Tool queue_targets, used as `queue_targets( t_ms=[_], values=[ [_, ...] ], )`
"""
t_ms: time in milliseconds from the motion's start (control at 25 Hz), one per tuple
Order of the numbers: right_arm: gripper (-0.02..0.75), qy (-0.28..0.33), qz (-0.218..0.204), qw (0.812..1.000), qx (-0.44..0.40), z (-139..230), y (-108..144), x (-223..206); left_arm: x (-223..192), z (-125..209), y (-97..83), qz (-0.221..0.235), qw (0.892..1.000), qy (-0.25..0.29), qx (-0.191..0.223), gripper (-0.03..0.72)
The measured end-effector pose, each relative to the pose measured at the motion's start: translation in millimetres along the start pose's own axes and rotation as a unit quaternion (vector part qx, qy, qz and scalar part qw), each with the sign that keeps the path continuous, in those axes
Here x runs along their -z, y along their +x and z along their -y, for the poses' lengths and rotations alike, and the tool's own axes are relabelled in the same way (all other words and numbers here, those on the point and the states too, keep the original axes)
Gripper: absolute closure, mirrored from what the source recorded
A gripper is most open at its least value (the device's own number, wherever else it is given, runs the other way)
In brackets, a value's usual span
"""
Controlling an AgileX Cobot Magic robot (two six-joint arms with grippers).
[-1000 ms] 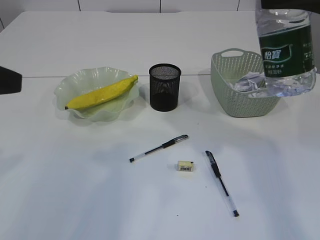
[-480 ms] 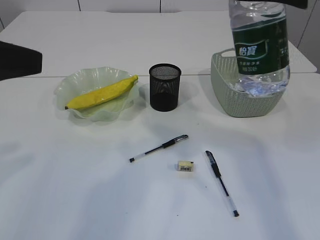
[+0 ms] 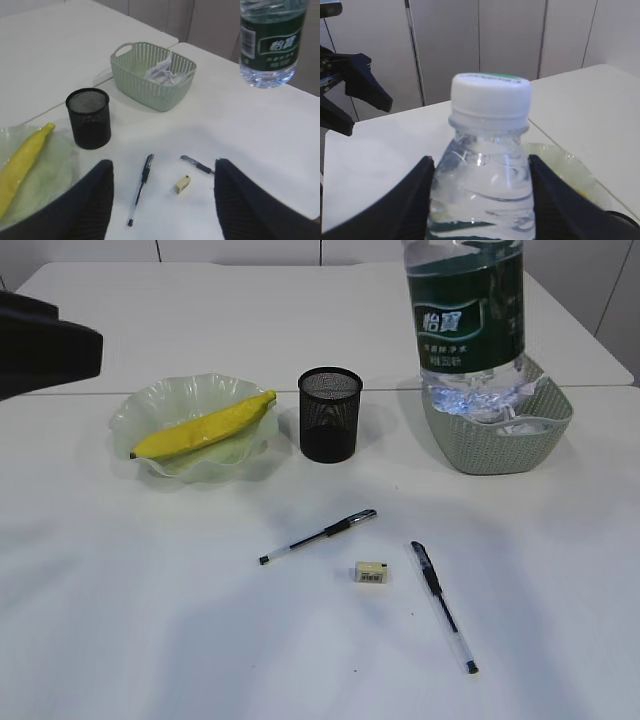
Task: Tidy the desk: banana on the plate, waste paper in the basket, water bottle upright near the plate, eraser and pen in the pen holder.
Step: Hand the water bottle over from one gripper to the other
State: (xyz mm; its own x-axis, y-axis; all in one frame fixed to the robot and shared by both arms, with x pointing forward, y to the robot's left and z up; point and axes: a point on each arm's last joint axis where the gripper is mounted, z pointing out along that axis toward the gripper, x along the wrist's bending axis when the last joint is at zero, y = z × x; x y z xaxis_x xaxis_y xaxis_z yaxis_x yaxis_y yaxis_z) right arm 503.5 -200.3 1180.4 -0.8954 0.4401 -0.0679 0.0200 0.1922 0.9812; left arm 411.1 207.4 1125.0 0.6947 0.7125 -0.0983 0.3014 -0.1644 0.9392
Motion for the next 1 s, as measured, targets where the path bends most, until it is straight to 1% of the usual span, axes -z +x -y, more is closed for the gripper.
queue_targets(
  t_ms=[240, 600, 880, 1000],
  values=[
    [0.353, -0.011, -0.017, 1.0, 0.013, -3.5, 7.2, -6.3, 0.4, -6.6, -7.9, 0.041, 0.997, -0.039, -0.047, 0.234],
    [0.353, -0.04, -0.054, 0.997, 0.032, -11.6, 24.4, -19.5, 1.8, -12.5, -15.0, 0.075, 0.991, -0.076, -0.082, 0.234],
    [0.353, -0.071, -0.075, 0.994, 0.044, -18.9, 35.1, -26.5, -5.5, -11.0, -17.5, 0.114, 0.986, -0.078, -0.092, 0.23],
    [0.353, -0.078, -0.083, 0.992, 0.051, -20.9, 40.1, -29.8, -9.2, -10.2, -16.9, 0.123, 0.985, -0.079, -0.093, 0.203]
  ],
)
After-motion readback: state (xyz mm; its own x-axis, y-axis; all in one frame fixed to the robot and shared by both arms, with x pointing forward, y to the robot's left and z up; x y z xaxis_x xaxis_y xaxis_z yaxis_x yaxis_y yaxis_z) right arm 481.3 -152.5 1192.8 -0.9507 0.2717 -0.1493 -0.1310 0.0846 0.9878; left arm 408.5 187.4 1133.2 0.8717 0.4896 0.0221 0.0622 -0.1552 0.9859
